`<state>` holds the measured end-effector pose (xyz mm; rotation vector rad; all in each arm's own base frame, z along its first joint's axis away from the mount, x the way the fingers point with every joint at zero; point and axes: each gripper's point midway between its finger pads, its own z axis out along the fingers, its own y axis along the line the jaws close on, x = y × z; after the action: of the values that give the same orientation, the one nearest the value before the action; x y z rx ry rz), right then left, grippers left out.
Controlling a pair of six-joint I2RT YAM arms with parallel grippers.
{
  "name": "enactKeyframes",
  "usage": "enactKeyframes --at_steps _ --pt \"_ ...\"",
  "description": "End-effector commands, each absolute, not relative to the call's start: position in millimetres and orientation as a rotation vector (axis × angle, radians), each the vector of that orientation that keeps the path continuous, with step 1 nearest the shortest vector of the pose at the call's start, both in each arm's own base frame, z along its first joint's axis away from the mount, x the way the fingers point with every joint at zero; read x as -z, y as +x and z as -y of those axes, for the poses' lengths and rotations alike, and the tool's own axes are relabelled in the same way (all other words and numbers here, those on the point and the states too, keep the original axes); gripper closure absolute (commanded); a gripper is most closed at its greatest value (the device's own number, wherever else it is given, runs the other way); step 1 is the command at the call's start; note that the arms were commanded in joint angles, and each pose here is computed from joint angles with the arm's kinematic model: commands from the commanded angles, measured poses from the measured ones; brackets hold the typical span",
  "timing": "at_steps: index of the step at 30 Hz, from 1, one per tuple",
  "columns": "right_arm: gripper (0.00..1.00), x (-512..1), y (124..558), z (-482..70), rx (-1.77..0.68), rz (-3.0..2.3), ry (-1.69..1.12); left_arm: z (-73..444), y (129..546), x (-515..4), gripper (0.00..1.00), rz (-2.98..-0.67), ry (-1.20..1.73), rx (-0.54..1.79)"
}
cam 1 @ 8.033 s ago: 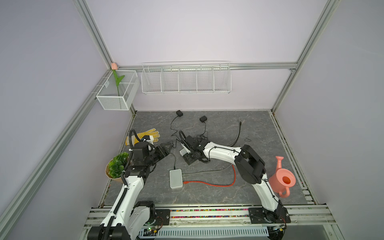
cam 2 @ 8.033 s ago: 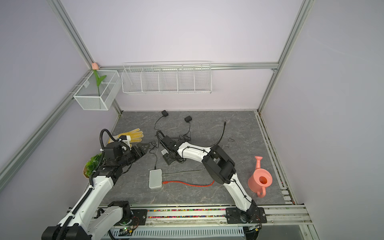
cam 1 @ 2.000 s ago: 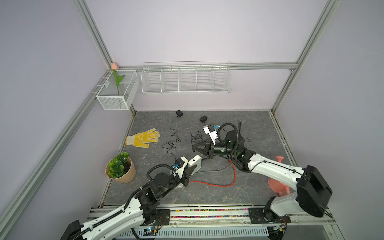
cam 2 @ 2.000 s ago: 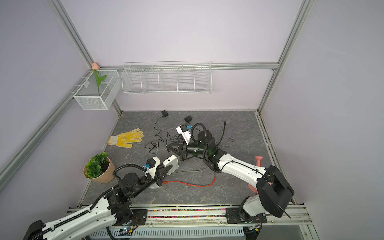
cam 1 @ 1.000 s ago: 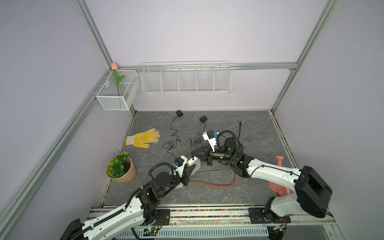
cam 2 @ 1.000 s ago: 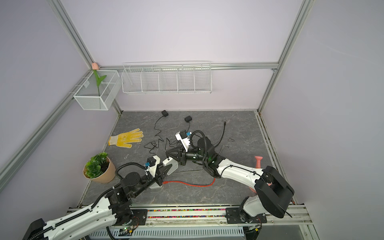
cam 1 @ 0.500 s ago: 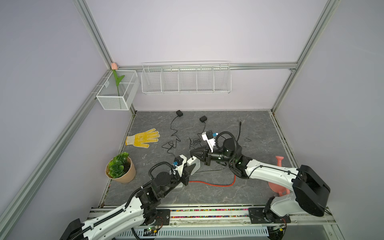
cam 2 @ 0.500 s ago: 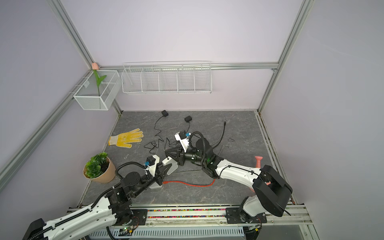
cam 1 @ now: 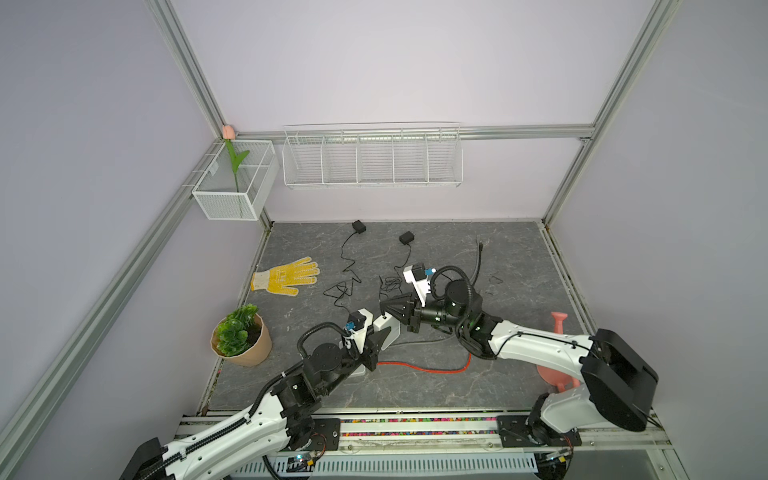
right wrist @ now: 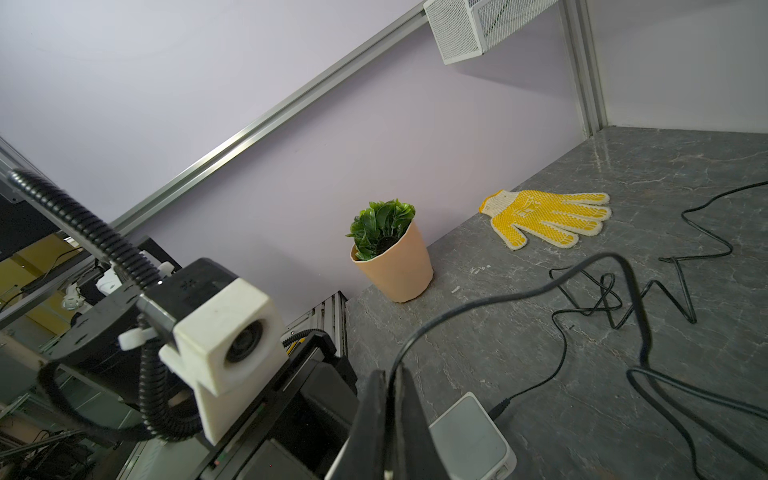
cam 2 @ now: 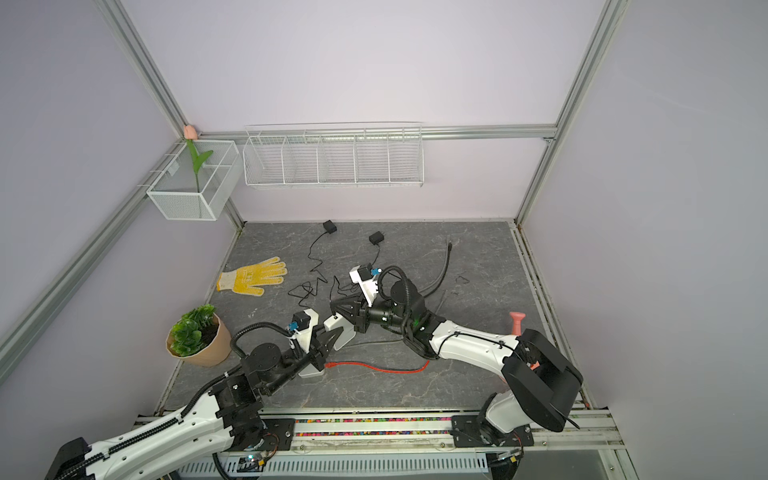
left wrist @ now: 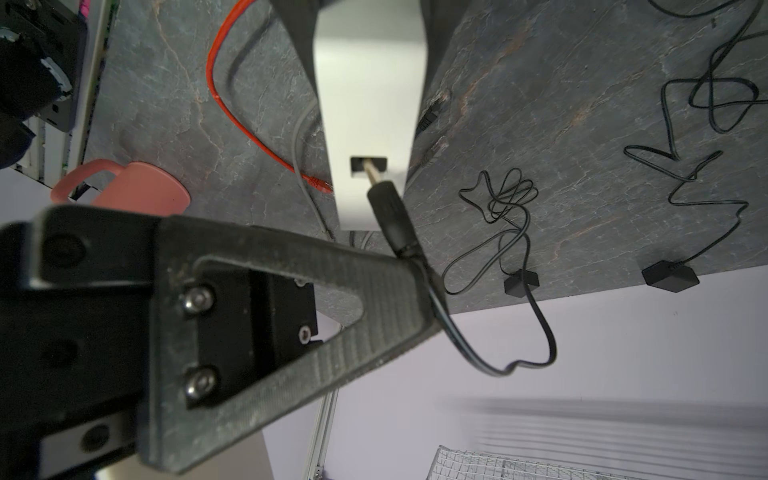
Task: Insert the plug into the switch port
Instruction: 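Align the black plug tip into the router port with the right gripper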
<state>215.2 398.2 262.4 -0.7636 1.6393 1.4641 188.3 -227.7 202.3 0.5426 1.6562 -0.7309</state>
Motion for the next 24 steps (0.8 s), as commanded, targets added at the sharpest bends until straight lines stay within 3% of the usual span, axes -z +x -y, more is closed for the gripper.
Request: enactKeyframes --at_steps 1,24 --pt "0.93 -257 213 -398 -1.445 -1.630 -0.766 222 192 -236 1.00 -1.590 0.445 0.768" --pt "0.93 -217 199 -401 -1.341 -1.762 -0.825 209 199 -253 1.00 -1.590 0.326 0.766"
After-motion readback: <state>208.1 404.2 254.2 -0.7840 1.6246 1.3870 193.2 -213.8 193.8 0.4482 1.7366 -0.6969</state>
